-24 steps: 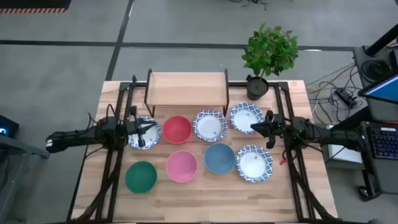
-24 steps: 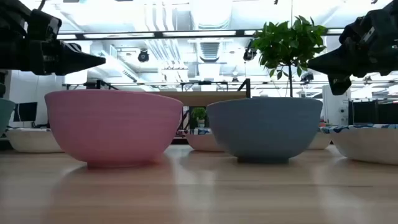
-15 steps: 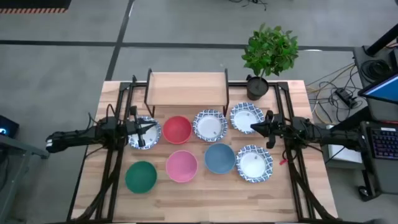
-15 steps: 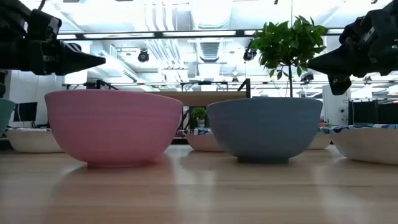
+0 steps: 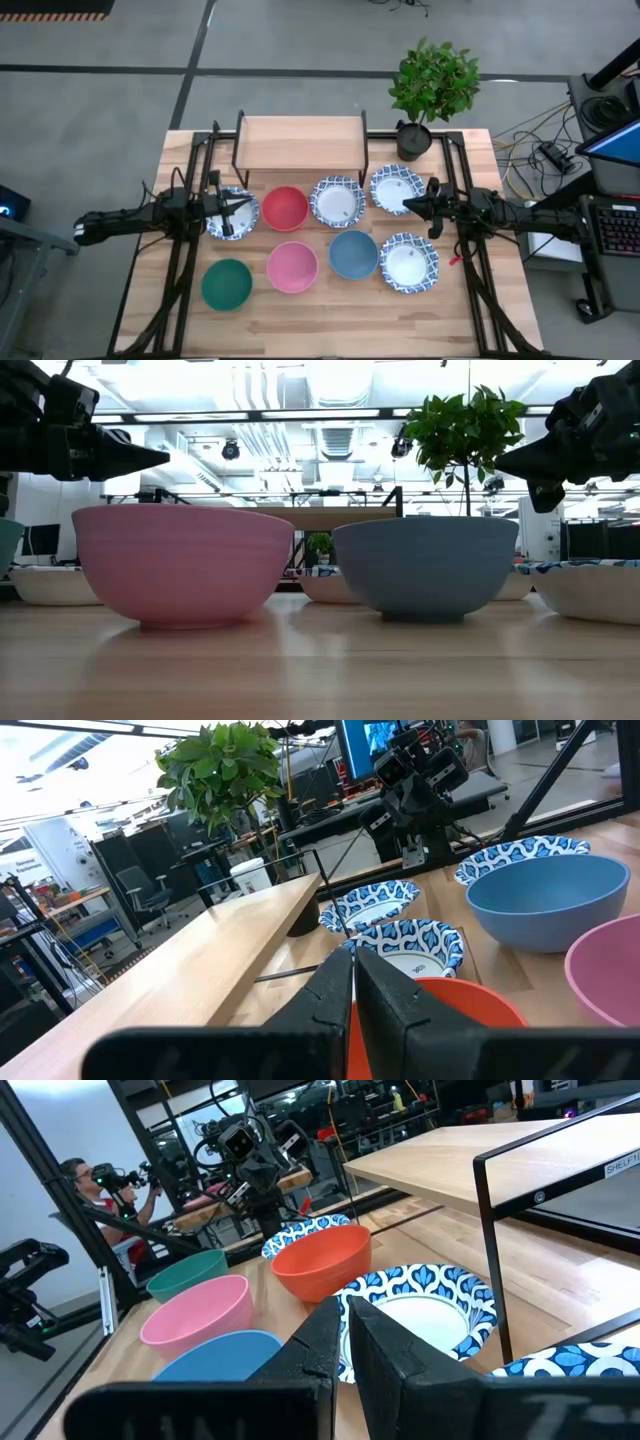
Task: Place and stack bowls onto a shelf
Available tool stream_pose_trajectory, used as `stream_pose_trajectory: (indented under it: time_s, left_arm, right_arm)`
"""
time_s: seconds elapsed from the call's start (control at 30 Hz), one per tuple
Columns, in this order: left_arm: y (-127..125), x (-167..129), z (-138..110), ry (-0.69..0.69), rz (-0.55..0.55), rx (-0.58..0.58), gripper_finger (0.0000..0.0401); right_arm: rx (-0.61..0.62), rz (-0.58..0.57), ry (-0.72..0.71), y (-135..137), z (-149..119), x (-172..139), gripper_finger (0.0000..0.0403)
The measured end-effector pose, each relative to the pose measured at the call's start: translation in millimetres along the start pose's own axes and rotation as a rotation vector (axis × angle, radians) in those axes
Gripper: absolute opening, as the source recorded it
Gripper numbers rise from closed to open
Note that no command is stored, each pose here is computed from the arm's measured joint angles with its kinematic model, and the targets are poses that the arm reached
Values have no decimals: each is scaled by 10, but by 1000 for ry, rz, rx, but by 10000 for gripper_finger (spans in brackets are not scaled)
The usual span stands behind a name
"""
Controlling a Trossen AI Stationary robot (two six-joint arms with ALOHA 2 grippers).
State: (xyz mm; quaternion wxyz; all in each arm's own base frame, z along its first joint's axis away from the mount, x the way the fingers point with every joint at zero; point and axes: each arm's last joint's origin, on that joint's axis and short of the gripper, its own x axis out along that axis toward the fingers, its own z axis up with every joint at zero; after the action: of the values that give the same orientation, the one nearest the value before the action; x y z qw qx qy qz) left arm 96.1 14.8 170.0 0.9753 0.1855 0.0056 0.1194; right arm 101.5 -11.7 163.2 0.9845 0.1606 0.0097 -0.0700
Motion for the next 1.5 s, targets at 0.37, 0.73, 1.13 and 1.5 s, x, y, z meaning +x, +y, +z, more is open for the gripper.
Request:
stream_pose_trajectory:
  time_s: [0.37,0.73,1.13,1.5]
  left_arm:
    - [1,0,1,0,0,0,0]
    - [0,0,0,0,0,0,0]
    - [0,0,0,0,0,0,0]
    - [2,1,5,-8,3,4,0]
  right_arm:
    - [0,0,0,0,0,0,18]
    - [0,0,0,0,0,0,18]
    - [0,0,0,0,0,0,18]
    - [-117,1,-12,3,11,-1,18]
